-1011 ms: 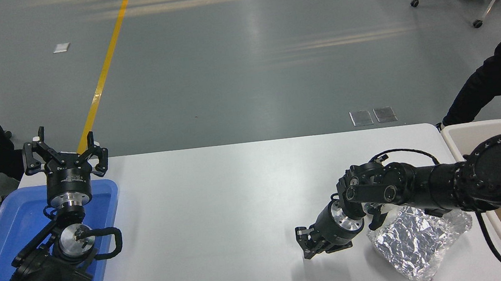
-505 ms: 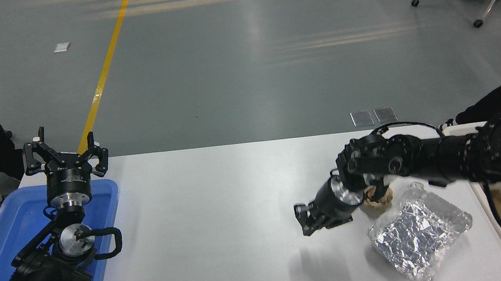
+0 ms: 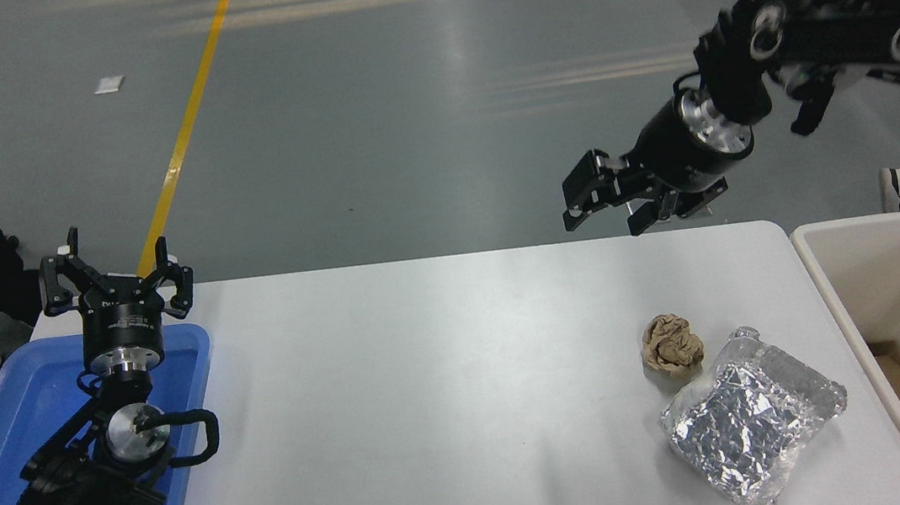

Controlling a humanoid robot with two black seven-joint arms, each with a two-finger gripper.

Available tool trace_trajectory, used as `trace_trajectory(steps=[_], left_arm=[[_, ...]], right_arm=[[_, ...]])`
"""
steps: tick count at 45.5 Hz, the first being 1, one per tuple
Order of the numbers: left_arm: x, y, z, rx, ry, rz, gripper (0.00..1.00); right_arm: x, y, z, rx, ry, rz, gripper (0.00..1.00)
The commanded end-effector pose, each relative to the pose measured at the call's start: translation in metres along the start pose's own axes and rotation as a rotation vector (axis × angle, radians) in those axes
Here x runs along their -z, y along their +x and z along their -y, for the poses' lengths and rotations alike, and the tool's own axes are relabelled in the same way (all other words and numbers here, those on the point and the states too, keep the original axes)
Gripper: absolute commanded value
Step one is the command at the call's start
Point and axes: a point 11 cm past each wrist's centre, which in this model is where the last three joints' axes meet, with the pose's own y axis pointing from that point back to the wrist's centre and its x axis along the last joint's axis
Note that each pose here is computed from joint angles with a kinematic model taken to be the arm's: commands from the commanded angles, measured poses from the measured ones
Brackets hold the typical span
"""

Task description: Pick up foil plate and place in dustbin

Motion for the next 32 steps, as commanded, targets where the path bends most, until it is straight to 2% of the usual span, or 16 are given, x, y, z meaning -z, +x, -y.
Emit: trace_trajectory(steps=[1, 15, 25, 32], left_arm=[[0.0, 0.0, 0.0, 0.0, -0.001, 0.0, 0.99], [0.0, 0.0, 0.0, 0.002, 0.002, 0.001, 0.99], [0.0, 0.0, 0.0, 0.003, 0.003, 0.002, 0.99], [0.001, -0.001, 0.0, 0.005, 0.003, 0.0, 0.99]], right_arm=[[-0.022, 0.01, -0.06, -0.096, -0.116, -0.068, 1.0], [-0.056, -0.034, -0.083, -0.019, -0.258, -0.142, 1.0], [-0.085, -0.042, -0.086, 0.004, -0.364, -0.178, 1.0], [-0.095, -0.048, -0.077, 0.04, -0.387, -0.173, 1.0]])
